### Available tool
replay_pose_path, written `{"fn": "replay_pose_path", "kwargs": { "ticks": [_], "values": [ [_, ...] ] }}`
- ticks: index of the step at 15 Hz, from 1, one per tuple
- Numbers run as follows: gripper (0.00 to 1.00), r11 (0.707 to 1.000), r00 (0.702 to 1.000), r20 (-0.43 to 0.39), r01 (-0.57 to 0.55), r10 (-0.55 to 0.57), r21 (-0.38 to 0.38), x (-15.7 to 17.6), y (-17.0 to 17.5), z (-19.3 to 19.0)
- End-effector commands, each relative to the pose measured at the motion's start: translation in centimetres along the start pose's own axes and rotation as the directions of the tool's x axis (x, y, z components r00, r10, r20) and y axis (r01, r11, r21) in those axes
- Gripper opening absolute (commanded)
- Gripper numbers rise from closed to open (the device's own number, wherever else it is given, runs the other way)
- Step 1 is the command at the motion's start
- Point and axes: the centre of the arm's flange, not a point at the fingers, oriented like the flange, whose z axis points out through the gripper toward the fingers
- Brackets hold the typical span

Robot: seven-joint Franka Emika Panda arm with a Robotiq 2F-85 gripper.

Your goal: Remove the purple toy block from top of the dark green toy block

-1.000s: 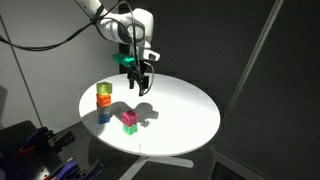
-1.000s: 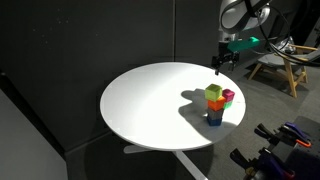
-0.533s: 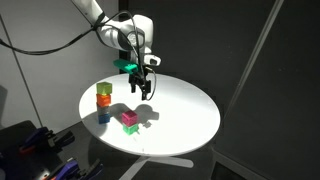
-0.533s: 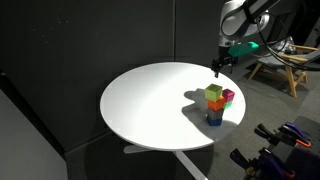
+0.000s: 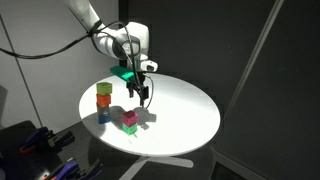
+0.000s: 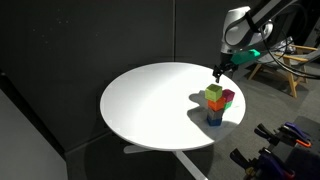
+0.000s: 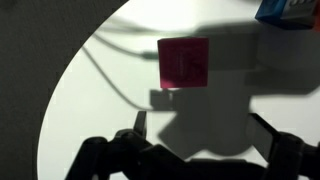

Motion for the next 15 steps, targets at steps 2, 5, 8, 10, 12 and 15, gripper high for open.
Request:
{"fn": "replay_pose_path", "kwargs": {
  "ticks": [2,5,8,10,12,15],
  "values": [
    [1.00,1.000,1.000,-0.007,0.010,-0.010,-0.003,-1.1,0.4,0.7],
    [1.00,1.000,1.000,0.002,-0.002,0.002,-0.005,-1.2,0.5,1.1],
    [1.00,1.000,1.000,0.006,-0.028,0.028,-0.012,-1.1,0.7,1.5],
    [1.00,0.999,0.999,0.010,-0.043,0.043,-0.016,-1.1,1.0,1.8],
    [1.00,0.999,0.999,0.017,-0.045,0.045,-0.021,-1.2,1.3,2.1],
    [1.00,0.999,0.999,0.024,-0.045,0.046,-0.025,-1.3,1.5,2.4]
  ]
}}
